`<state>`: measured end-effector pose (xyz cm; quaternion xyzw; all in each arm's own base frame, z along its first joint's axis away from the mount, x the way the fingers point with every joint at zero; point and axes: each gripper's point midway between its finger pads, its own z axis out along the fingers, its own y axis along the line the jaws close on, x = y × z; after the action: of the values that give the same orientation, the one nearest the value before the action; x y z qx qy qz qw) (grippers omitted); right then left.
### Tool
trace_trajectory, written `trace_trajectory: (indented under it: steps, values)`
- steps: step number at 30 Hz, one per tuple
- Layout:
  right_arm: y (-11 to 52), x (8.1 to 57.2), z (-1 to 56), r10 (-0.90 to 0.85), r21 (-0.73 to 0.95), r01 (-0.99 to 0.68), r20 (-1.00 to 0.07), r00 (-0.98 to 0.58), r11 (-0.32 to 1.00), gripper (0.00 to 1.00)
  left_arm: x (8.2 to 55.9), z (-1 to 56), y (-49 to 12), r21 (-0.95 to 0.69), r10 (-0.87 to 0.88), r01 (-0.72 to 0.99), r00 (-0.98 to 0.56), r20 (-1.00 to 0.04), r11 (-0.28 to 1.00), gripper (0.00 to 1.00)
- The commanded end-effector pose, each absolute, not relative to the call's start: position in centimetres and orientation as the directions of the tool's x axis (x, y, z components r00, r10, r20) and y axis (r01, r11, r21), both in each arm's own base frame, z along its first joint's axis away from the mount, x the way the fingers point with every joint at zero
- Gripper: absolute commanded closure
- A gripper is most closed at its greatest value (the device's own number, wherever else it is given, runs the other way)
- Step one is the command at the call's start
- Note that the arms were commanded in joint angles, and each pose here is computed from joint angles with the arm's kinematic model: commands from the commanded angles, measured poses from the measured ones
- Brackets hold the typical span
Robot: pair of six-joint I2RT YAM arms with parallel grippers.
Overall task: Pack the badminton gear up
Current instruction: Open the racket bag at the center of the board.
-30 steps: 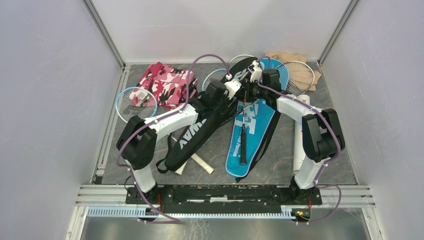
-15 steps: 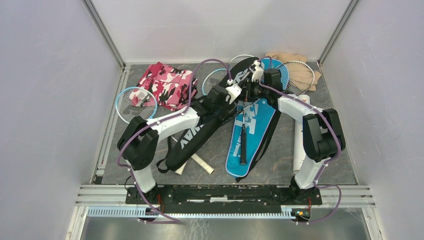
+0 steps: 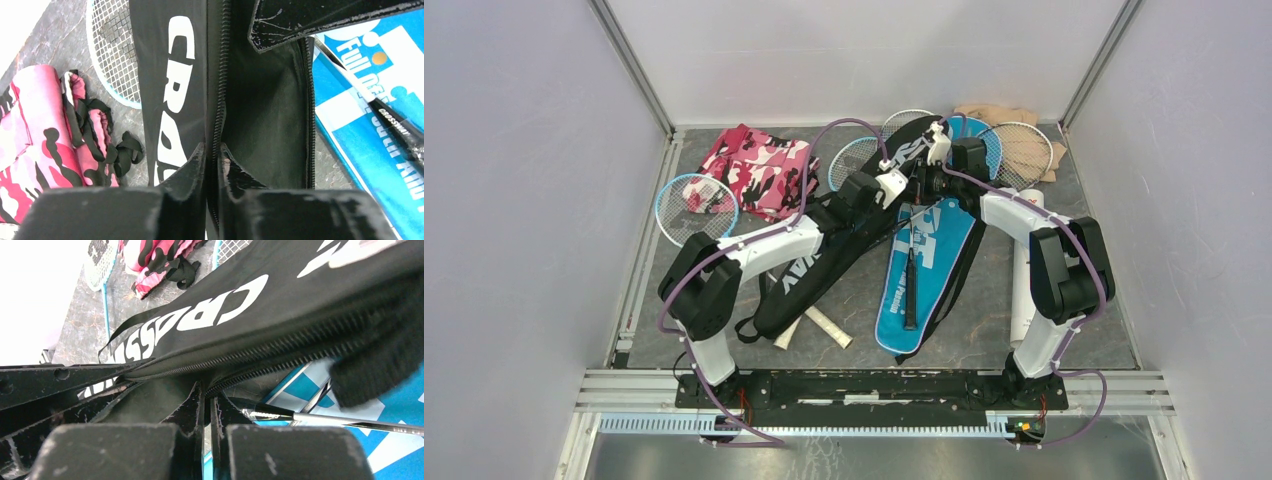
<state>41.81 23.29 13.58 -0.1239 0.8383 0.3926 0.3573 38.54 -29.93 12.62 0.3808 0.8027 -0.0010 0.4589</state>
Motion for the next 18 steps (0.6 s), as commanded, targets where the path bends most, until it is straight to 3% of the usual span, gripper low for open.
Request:
trace_trajectory:
  steps: [1, 11, 18]
  values:
    - [23.0, 43.3, 15.3, 0.042, 0.504, -0.542, -0.757, -0.653, 0.672, 0.95, 39.5, 17.0, -30.4, 0.302, 0.530, 0.591, -0.257, -0.808, 0.748, 0.96]
    - [23.3, 44.6, 17.2, 0.000, 0.465, -0.594, -0.788, -0.616, 0.656, 0.73, 41.7, 21.0, -26.3, 0.211, 0.437, 0.508, -0.380, -0.815, 0.835, 0.98]
    - [22.6, 44.6, 19.7, -0.050, 0.378, -0.650, -0.840, -0.540, 0.660, 0.46, 43.6, 22.4, -22.9, 0.136, 0.345, 0.435, -0.448, -0.825, 0.890, 0.98]
